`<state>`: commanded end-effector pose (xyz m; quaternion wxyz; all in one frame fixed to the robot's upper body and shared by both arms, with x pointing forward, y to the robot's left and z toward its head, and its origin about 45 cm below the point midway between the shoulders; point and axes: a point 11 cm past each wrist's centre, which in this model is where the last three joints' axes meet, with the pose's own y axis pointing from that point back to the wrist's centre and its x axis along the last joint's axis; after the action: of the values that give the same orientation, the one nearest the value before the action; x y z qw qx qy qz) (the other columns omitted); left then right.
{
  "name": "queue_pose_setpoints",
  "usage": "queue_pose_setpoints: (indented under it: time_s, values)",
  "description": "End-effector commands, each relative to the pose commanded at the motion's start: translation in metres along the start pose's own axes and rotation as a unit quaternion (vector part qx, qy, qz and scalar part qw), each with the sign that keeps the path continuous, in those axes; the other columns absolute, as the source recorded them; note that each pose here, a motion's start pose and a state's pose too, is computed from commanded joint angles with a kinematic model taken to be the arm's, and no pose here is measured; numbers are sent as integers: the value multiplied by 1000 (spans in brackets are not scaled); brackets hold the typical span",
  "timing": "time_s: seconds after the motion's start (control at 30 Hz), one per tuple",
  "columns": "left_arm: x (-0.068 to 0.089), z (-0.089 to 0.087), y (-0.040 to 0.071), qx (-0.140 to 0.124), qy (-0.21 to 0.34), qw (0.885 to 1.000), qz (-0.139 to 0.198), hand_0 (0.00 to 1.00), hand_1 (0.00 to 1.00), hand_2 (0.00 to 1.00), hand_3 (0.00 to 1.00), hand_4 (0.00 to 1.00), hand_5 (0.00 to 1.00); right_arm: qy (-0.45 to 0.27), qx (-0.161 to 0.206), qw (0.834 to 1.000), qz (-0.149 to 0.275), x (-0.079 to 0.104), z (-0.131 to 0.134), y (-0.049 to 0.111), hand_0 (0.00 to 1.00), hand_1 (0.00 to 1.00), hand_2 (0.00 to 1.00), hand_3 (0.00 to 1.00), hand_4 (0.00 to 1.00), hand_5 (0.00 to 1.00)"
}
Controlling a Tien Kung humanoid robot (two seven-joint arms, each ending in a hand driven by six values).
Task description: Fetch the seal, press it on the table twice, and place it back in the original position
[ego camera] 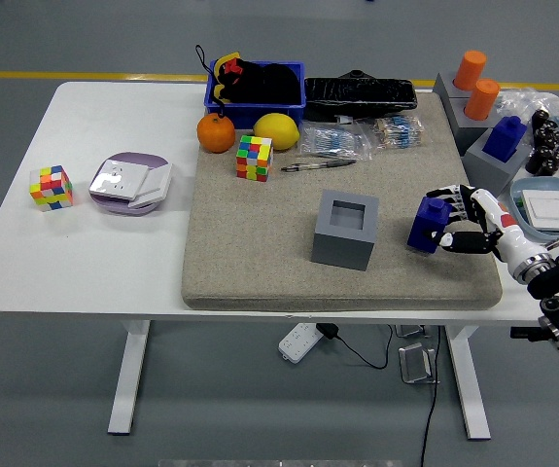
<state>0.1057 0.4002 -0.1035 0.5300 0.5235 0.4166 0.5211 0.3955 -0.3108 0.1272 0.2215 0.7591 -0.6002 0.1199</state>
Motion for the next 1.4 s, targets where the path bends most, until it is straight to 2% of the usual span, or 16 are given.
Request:
queue_pose_setpoints:
  time_s: [0.17,0.43,0.8,1.07,1.4]
  values:
    - [0,0,0,-1,0,1000,0,820,817,793,836,817,434,2,-10,1000,4,1,8,1,549,418,408,443,678,2]
    - [1,0,0,0,-1,1000,0,820,817,793,836,816,433,2,-7,1000,9,5,7,1,549,418,407,443,680,2]
    - [2,-2,0,1,0,1000,1,820,818,793,836,817,434,-9,81,997,12,17,-57,-4,549,417,408,441,682,2]
    - [1,-1,0,0,2,1000,0,820,817,793,836,816,434,-25,131,991,-24,-5,-99,-7,548,417,407,441,683,2]
    - [1,0,0,0,3,1000,1,820,818,793,836,817,434,-26,134,989,-64,-35,-109,-15,550,418,408,443,684,2]
